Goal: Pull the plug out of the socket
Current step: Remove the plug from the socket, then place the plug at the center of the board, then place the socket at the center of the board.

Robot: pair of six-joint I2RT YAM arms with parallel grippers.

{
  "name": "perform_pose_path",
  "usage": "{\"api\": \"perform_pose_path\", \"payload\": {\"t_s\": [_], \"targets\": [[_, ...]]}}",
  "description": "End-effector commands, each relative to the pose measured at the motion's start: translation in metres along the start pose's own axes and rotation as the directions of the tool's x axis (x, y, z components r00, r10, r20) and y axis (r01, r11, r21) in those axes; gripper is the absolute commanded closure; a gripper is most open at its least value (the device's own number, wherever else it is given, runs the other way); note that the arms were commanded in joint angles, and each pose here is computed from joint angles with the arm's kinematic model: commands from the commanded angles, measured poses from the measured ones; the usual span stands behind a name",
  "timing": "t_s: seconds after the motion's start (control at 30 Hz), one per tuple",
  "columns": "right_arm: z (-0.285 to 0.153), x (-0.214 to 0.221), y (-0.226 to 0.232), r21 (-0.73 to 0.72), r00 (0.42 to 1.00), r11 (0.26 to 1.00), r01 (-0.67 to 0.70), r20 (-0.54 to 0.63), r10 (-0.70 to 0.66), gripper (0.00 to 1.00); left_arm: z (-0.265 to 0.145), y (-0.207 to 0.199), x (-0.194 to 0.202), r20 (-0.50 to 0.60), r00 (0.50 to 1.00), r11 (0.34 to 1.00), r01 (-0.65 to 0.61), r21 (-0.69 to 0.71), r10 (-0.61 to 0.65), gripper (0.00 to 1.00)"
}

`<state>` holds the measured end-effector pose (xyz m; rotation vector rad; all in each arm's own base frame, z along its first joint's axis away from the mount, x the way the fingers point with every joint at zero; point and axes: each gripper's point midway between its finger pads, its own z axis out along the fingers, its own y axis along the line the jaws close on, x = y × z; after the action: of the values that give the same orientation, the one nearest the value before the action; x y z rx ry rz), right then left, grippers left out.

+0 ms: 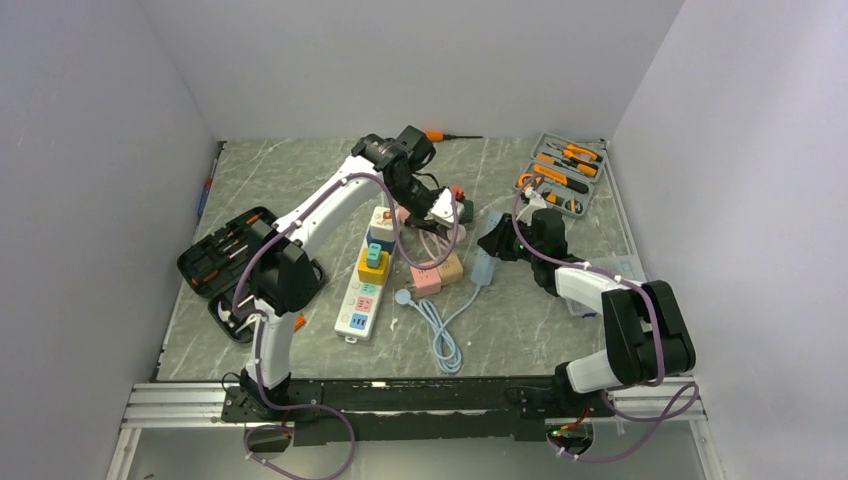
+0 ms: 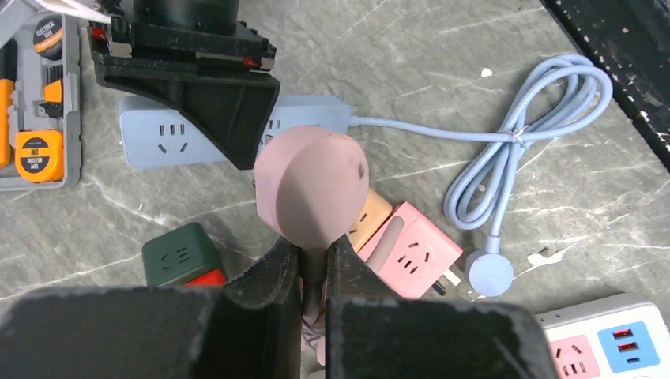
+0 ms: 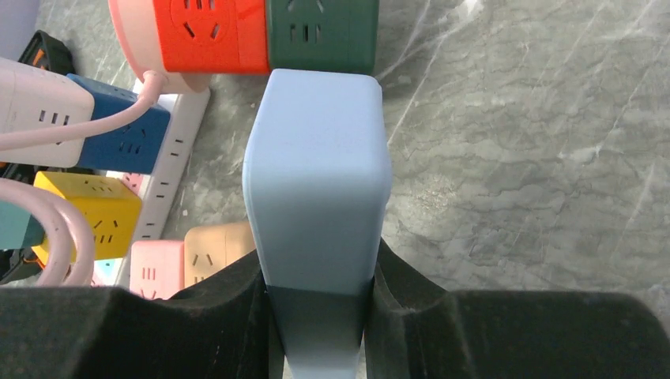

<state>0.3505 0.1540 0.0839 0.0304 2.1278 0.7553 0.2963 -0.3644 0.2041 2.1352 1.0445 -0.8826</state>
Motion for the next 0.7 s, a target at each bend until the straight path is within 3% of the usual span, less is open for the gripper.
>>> {"api": "perform_pose_path", "payload": {"t_s": [0.0,0.1,0.23,0.37,0.6,0.67], "targets": [[-0.002,-0.036,0.009,0.003,0.991,0.999,0.05,0.127,-0.05,1.0,-0.016,-0.012,-0.043,0.101,0.994,0.999,-0.044,-0.011,0.045,1.0],[-0.005,-0.043,0.007,0.031,0.989,0.998,0.062,0.132,-0.065,1.0,-0.013,-0.006,-0.039,0.095,0.995,0.999,-0.031,-0.029,0.034,1.0],[-0.01,-0.051,-0.031,0.228,0.992,0.974,0.016,0.121,-0.044,1.0,-0.01,0.022,-0.023,0.049,0.997,0.988,0.058,-0.146,-0.051,1.0],[-0.017,-0.044,-0.075,0.438,0.996,0.897,-0.054,0.09,0.016,1.0,-0.007,0.06,0.006,-0.033,0.997,0.952,0.052,-0.301,-0.065,1.0],[-0.005,-0.03,-0.092,0.492,0.996,0.866,-0.088,0.045,0.075,1.0,0.005,0.099,0.044,-0.09,0.982,0.882,0.105,-0.46,-0.164,1.0],[-0.003,-0.029,-0.102,0.537,0.995,0.838,-0.096,0.039,0.089,0.8,0.01,0.108,0.055,-0.118,0.975,0.86,0.105,-0.5,-0.188,1.0]]}}
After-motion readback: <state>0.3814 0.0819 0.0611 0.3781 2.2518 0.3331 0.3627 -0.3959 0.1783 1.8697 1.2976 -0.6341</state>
